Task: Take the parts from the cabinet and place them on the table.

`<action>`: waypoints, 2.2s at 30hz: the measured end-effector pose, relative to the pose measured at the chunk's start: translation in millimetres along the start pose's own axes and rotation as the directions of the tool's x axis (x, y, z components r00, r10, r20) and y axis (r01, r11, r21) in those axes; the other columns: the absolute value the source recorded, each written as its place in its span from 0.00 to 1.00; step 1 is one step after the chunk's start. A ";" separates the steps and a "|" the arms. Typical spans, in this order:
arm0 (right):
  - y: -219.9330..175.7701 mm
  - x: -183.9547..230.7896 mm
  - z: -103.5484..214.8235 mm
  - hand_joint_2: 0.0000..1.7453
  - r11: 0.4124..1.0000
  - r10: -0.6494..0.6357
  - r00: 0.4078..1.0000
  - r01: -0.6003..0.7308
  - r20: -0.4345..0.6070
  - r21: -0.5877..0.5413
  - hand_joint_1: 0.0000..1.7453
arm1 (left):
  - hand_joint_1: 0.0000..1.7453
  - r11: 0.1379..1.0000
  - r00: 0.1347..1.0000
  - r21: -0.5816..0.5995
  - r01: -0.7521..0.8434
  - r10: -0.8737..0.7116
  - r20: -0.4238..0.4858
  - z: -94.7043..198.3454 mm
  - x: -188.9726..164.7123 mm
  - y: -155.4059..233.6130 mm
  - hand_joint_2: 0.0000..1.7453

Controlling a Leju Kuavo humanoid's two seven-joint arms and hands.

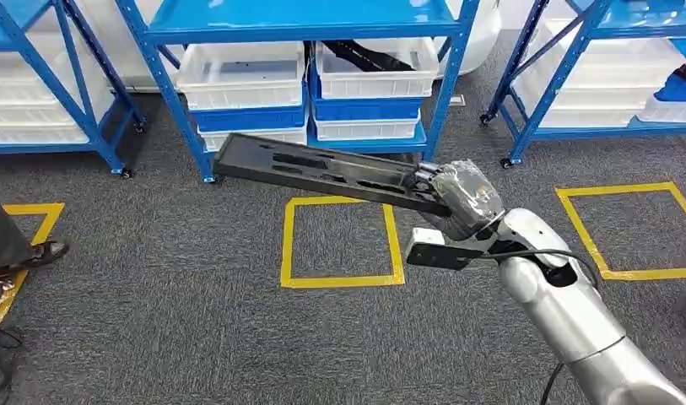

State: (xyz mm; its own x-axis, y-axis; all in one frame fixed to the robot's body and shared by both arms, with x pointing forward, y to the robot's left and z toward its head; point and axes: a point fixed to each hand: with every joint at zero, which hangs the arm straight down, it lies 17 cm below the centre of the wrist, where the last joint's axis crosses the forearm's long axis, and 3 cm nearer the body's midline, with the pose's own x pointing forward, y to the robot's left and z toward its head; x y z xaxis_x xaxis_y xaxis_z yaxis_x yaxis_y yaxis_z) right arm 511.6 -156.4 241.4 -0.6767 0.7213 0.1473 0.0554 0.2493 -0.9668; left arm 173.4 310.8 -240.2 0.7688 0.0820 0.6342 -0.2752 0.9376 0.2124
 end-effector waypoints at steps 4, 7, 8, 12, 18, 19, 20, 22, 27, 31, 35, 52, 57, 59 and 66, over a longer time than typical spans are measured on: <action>0.4 1.6 -0.5 1.00 1.000 0.002 1.000 -0.002 0.004 0.001 0.98 | 0.00 1.000 1.000 0.000 -0.001 0.001 0.000 0.2 -0.2 -0.2 1.00; 1.8 1.9 -0.2 1.00 1.000 0.004 1.000 -0.004 0.005 0.007 0.98 | 0.00 1.000 1.000 -0.002 -0.003 0.003 0.001 0.1 0.1 -0.2 1.00; 1.2 1.7 -0.5 1.00 1.000 0.004 1.000 -0.004 0.005 0.007 0.98 | 0.00 1.000 1.000 -0.001 -0.003 0.003 0.005 -0.4 1.5 0.2 1.00; -6.6 1.6 -4.0 1.00 1.000 0.005 1.000 -0.005 0.010 -0.006 0.98 | 0.00 1.000 1.000 0.001 -0.006 0.006 0.029 -3.1 9.6 1.6 1.00; -12.4 0.5 -2.7 1.00 0.999 -0.026 1.000 0.026 0.007 -0.039 0.98 | 0.00 1.000 1.000 0.000 -0.004 0.004 0.027 -1.1 6.3 0.7 1.00; -11.4 -0.1 -2.0 1.00 0.999 -0.034 0.999 0.034 0.003 -0.039 0.98 | 0.00 1.000 1.000 0.001 -0.003 0.003 0.026 -1.0 5.6 1.4 1.00; -10.4 -1.4 -1.1 1.00 0.999 -0.038 0.999 0.038 -0.005 -0.038 0.98 | 0.00 1.000 1.000 0.001 -0.003 0.003 0.025 -0.4 4.2 1.5 1.00; -10.0 -1.6 -0.9 1.00 0.998 -0.041 0.999 0.040 -0.007 -0.038 0.98 | 0.00 1.000 1.000 -0.001 -0.002 0.002 0.023 0.5 2.9 0.7 1.00; -17.1 0.1 -4.1 1.00 0.998 -0.039 0.999 0.039 -0.002 -0.053 0.98 | 0.00 1.000 1.000 0.004 0.002 -0.002 0.025 -0.8 3.6 4.0 1.00; -22.3 -1.4 -5.3 1.00 0.997 -0.040 0.999 0.039 -0.004 -0.063 0.98 | 0.00 1.000 1.000 0.003 0.001 -0.001 0.028 -1.3 5.0 3.7 1.00; -21.8 -0.7 -5.7 1.00 0.997 -0.043 0.999 0.043 -0.002 -0.062 0.98 | 0.00 1.000 1.000 0.006 0.003 -0.004 0.024 -0.6 2.4 5.3 1.00; -20.6 -10.0 1.7 1.00 0.998 -0.029 0.999 0.027 -0.025 -0.062 0.98 | 0.00 1.000 1.000 0.002 0.010 -0.010 0.018 0.2 1.3 2.3 1.00; -20.5 -8.7 3.1 1.00 0.997 -0.028 0.999 0.027 -0.024 -0.066 0.98 | 0.00 1.000 1.000 0.008 0.010 -0.010 0.018 -0.6 1.9 4.5 1.00; -17.5 -10.0 5.6 1.00 0.998 -0.030 0.999 0.028 -0.028 -0.060 0.98 | 0.00 1.000 1.000 0.008 0.007 -0.007 0.017 -0.5 2.1 3.5 1.00; -14.7 -4.0 4.6 1.00 0.997 -0.028 0.999 0.026 -0.021 -0.066 0.98 | 0.00 1.000 1.000 0.018 0.004 -0.004 -0.003 0.9 -4.4 6.1 1.00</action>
State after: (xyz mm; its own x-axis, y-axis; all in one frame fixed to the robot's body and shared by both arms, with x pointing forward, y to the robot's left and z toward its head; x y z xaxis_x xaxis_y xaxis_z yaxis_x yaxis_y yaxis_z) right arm 510.1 -166.0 254.1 -0.6626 0.7274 0.1784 0.0856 0.3102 -0.9468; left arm 167.9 315.8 -241.0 0.7717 0.0796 0.6310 -0.2828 0.9316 0.2283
